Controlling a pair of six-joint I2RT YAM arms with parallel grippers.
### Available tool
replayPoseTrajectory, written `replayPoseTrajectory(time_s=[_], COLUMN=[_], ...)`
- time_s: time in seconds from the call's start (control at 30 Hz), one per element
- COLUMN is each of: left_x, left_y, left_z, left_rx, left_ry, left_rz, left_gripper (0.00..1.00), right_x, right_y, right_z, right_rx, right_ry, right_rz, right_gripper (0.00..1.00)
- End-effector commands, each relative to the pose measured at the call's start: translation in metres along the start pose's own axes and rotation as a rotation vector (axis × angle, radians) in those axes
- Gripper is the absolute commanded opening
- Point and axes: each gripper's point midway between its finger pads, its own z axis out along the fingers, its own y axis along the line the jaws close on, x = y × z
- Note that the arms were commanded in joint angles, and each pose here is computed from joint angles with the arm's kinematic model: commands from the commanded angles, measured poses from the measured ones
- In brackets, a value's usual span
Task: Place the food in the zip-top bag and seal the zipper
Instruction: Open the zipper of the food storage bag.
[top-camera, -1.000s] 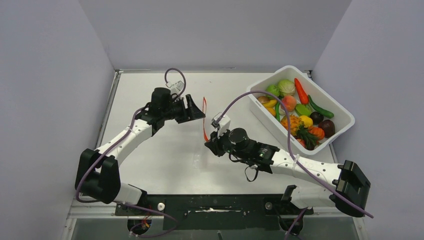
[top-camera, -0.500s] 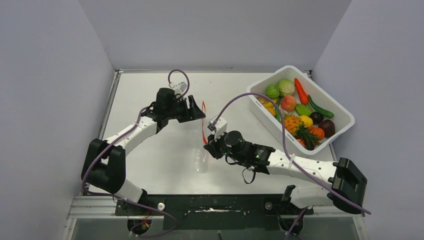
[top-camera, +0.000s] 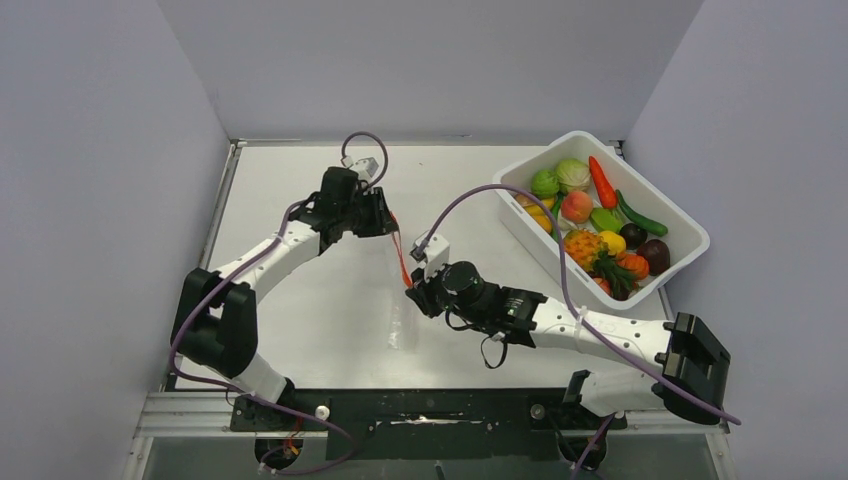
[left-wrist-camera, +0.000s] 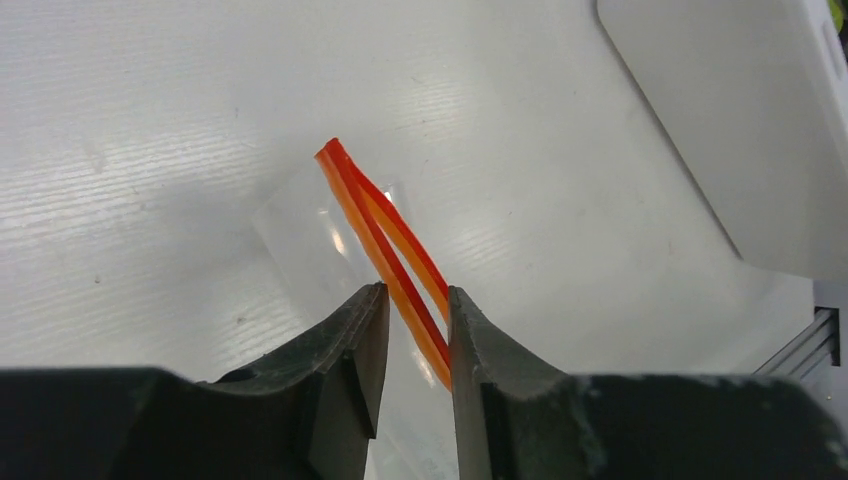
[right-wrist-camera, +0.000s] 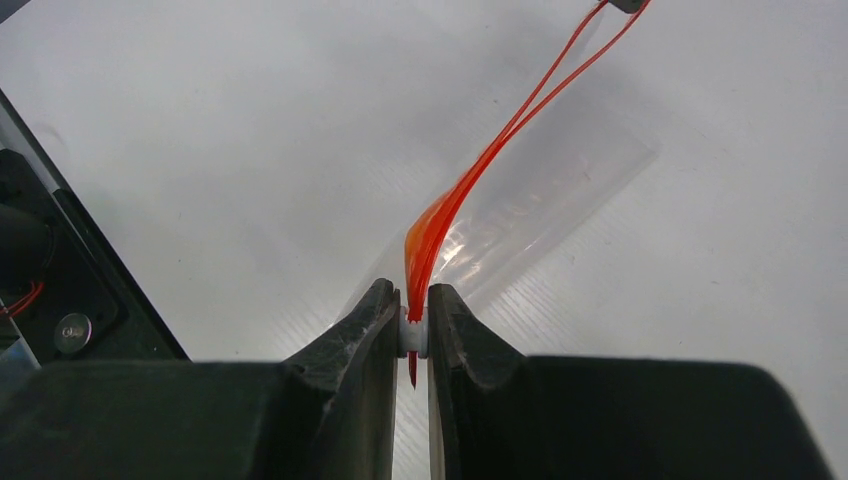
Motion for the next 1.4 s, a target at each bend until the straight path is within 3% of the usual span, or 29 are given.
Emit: replayPoseTrajectory(time_s=[0.0,0.1,0.23,0.3,0.4,0.5,0.73,0.87,1.13,1.27,1.37], left_x=[-0.007,-0.005,-0.003,0.0,0.002,0.0,-0.005,0.003,-0.004,-0.003,0.002], left_y=[0.0,0.001,0.003,0.003,-0.004,-0.023,-0.044,-0.038,-0.06,-0.059,-0.062], left_z=[0.0,-0.001,-0.001,-0.001,-0.005,-0.014,-0.033,-0.029,-0.05,-0.058,-0.06], left_rx=[-0.033,-0.049,-0.063,-0.063,-0.027,0.07,0.197,0.204,0.314,0.318,0.342], left_ry=[-0.001,0.003,0.018,0.033,0.033,-0.01,-0.092,-0.101,-0.187,-0.215,-0.204], left_rz=[0.043,0.042,0.036,0.028,0.004,-0.024,-0.013,0.036,0.069,0.065,0.064], left_gripper=[0.25,0.23,0.11,0.0,0.0,0.0,0.0,0.0,0.0,0.0,0.0], right_x=[-0.028,-0.028,-0.027,-0.025,-0.023,-0.023,-0.056,-0.078,-0.085,-0.083,-0.082], right_y=[0.002,0.002,0.002,0.0,-0.004,-0.007,-0.003,-0.014,-0.077,-0.09,-0.09], right_z=[0.001,0.002,0.003,0.003,0.003,0.002,-0.016,-0.026,-0.036,-0.028,-0.015], right_rx=[0.024,0.028,0.039,0.053,0.088,0.114,0.068,0.035,0.186,0.233,0.225], right_ry=[-0.07,-0.064,-0.061,-0.06,-0.055,-0.057,-0.095,-0.145,-0.198,-0.181,-0.169], right_rz=[0.0,0.0,0.002,0.008,0.051,0.11,0.29,0.377,0.561,0.617,0.609], right_gripper=[0.0,0.0,0.0,0.0,0.04,0.14,0.56,0.63,0.62,0.46,0.4])
